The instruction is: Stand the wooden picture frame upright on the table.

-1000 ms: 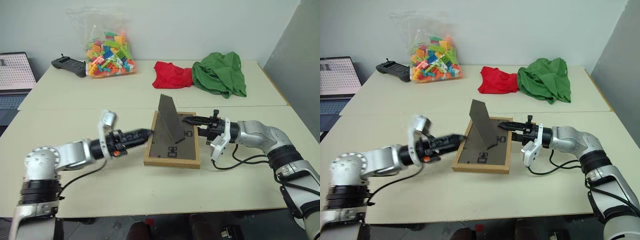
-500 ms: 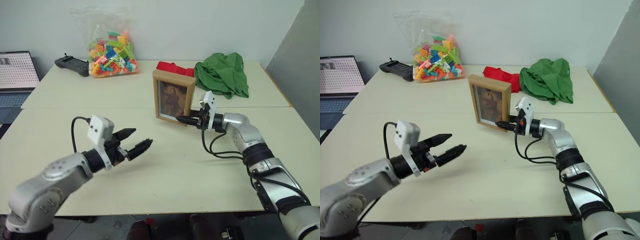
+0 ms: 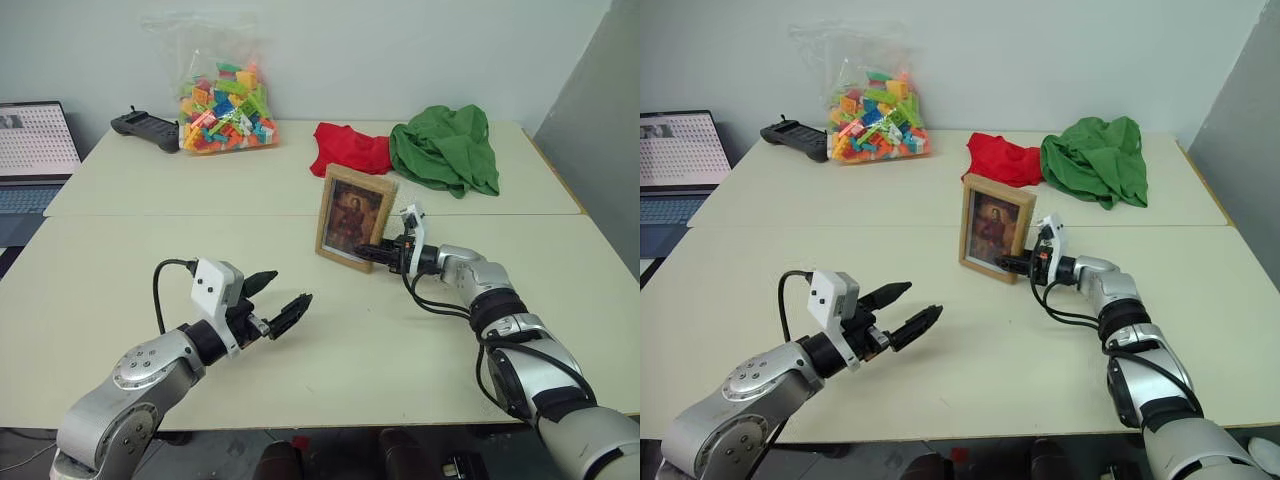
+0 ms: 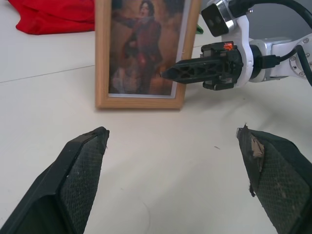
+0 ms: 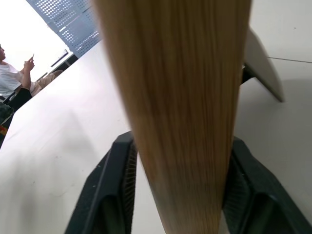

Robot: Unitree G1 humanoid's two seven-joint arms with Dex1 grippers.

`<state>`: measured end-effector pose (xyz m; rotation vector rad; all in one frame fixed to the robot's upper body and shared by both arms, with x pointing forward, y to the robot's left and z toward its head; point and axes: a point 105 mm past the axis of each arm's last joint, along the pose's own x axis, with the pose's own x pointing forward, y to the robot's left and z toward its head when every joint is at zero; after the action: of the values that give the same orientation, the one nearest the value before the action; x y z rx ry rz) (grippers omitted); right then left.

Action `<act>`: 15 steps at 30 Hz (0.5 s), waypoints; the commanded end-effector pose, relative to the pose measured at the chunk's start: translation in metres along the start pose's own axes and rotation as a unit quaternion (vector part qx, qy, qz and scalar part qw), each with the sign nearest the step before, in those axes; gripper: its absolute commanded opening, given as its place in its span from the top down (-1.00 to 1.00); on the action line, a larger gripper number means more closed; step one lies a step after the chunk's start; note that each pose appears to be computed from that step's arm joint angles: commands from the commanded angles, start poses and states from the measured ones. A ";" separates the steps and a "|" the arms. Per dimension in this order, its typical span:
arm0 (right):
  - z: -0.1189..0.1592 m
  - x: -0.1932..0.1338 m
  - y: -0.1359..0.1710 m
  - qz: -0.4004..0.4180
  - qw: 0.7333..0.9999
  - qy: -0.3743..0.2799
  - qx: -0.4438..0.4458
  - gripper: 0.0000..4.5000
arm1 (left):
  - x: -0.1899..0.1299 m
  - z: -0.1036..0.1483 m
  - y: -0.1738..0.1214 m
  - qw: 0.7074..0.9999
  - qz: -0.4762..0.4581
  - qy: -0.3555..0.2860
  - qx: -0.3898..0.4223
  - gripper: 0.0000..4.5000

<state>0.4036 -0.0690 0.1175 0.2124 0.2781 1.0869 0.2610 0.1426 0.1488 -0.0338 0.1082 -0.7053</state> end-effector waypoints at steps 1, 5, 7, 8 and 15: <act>0.002 -0.005 -0.001 -0.005 0.999 0.001 -0.040 -0.49 | 0.001 0.011 0.002 1.000 -0.003 -0.019 0.024 -1.00; -0.001 -0.021 -0.004 -0.014 0.997 0.015 -0.079 -0.91 | 0.002 0.014 0.017 0.999 0.002 -0.013 0.029 -1.00; -0.002 -0.030 -0.006 -0.024 0.995 0.025 -0.098 -0.98 | 0.002 0.017 0.025 1.000 0.005 -0.011 0.028 -1.00; -0.002 -0.042 -0.008 -0.036 0.991 0.037 -0.124 -0.98 | 0.003 0.021 0.033 1.000 0.007 -0.007 0.027 -1.00; 0.062 -0.112 0.033 -0.049 0.965 0.030 -0.257 -0.98 | -0.002 0.063 0.091 0.997 -0.018 0.054 0.060 -1.00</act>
<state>0.3653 -0.1621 0.1442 -0.3193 0.1829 0.9790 0.3181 0.1976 0.1825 0.0688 0.1927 -0.7367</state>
